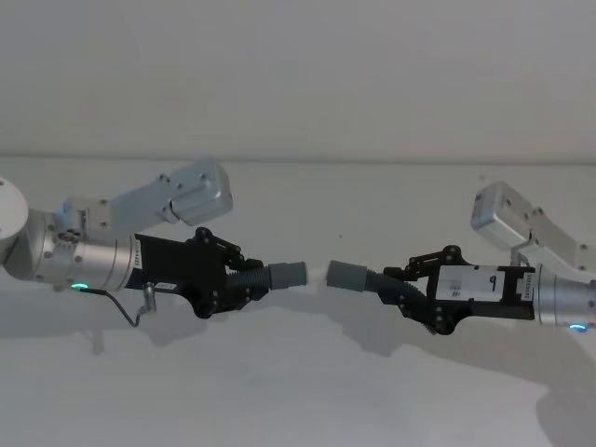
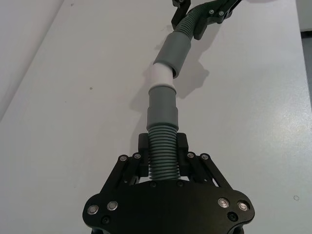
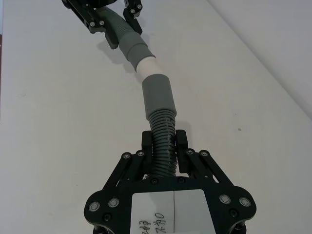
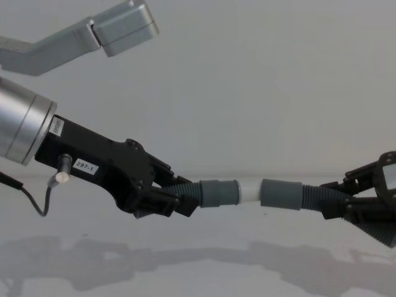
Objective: Use both hands to pick up one end of the pipe from the table, align the ends, and insert them.
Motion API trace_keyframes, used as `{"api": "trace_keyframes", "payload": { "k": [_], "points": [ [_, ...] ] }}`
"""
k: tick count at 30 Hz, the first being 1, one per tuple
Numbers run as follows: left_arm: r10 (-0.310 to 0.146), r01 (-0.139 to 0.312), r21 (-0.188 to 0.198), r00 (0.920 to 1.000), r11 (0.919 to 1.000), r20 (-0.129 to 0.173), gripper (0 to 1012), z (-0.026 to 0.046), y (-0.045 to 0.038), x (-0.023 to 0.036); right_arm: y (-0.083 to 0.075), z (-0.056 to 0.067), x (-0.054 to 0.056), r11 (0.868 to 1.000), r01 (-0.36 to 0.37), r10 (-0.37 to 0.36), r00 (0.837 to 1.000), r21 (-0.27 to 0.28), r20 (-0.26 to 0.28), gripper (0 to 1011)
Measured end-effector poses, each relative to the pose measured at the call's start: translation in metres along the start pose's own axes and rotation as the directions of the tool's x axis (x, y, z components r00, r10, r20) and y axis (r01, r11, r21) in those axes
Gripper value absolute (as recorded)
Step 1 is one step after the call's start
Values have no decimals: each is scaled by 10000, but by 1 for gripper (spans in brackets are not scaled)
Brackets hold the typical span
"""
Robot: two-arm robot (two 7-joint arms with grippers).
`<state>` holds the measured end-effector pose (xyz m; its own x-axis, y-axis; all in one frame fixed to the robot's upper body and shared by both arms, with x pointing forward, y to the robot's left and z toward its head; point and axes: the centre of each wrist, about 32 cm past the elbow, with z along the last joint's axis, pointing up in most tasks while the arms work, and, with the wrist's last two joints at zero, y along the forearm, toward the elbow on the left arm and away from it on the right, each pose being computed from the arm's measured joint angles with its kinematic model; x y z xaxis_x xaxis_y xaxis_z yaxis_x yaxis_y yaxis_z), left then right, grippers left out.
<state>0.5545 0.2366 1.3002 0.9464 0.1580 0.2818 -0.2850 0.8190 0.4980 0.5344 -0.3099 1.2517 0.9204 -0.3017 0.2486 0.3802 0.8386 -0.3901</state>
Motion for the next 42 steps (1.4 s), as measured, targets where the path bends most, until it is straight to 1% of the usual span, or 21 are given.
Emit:
{"api": "trace_keyframes", "payload": {
  "k": [9,20,31,42],
  "points": [
    [14,-14,-29,10000,10000,26,319,7,22,-32,0,6,5,10000,-46,46,10000,-58,29,274],
    [-33,34,-54,10000,10000,50,319,7,36,-45,-11,10,18,9999,-67,67,10000,-93,56,273],
    [-289,289,-25,9996,9996,78,319,9,16,-34,-14,9,31,9999,-113,113,9999,13,23,273],
    [-360,360,-6,9993,9994,55,319,9,-10,-19,-5,16,47,9995,-201,203,9998,233,-79,273]
  ]
}}
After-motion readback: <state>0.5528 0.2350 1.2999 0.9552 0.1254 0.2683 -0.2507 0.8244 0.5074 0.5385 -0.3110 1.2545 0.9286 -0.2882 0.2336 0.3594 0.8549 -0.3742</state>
